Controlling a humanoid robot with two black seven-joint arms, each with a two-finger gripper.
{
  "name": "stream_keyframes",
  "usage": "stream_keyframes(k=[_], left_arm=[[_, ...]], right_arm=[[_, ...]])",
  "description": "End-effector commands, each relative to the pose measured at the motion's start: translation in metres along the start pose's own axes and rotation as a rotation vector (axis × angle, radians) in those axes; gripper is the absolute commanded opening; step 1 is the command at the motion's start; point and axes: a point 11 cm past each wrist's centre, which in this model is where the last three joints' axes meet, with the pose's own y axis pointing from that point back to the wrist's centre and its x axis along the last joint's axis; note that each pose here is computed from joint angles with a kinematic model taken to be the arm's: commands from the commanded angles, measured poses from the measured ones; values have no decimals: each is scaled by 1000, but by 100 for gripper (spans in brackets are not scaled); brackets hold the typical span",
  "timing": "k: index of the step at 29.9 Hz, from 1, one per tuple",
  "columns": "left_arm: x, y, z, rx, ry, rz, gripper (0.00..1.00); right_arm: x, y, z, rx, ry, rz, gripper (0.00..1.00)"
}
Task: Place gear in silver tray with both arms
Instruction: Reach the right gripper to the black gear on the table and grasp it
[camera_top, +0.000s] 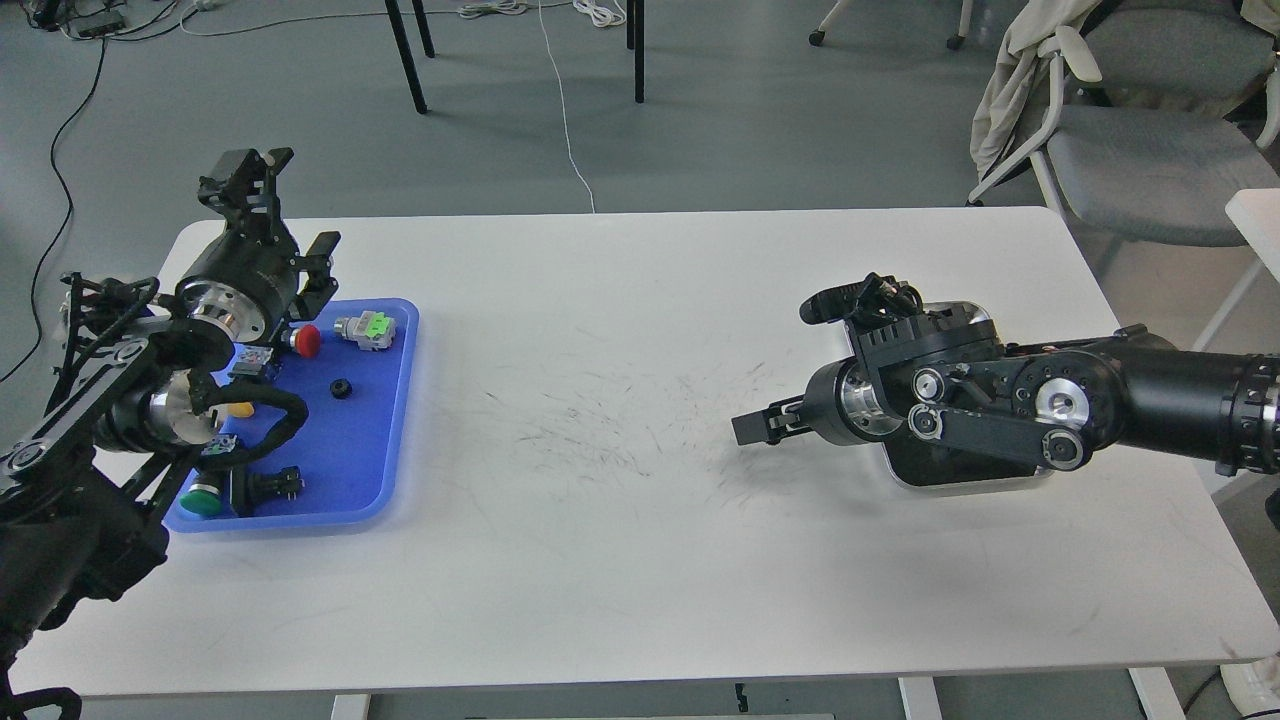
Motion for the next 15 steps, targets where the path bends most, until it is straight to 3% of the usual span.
stream_keyframes(k=[1,15], left_arm=[[1,0,0,-2,-1,2,98],[4,1,2,-14,-5,9,98]], right_arm=[[0,-3,-4,3,10,-2,98],[-6,-5,2,-29,76,-22,87]])
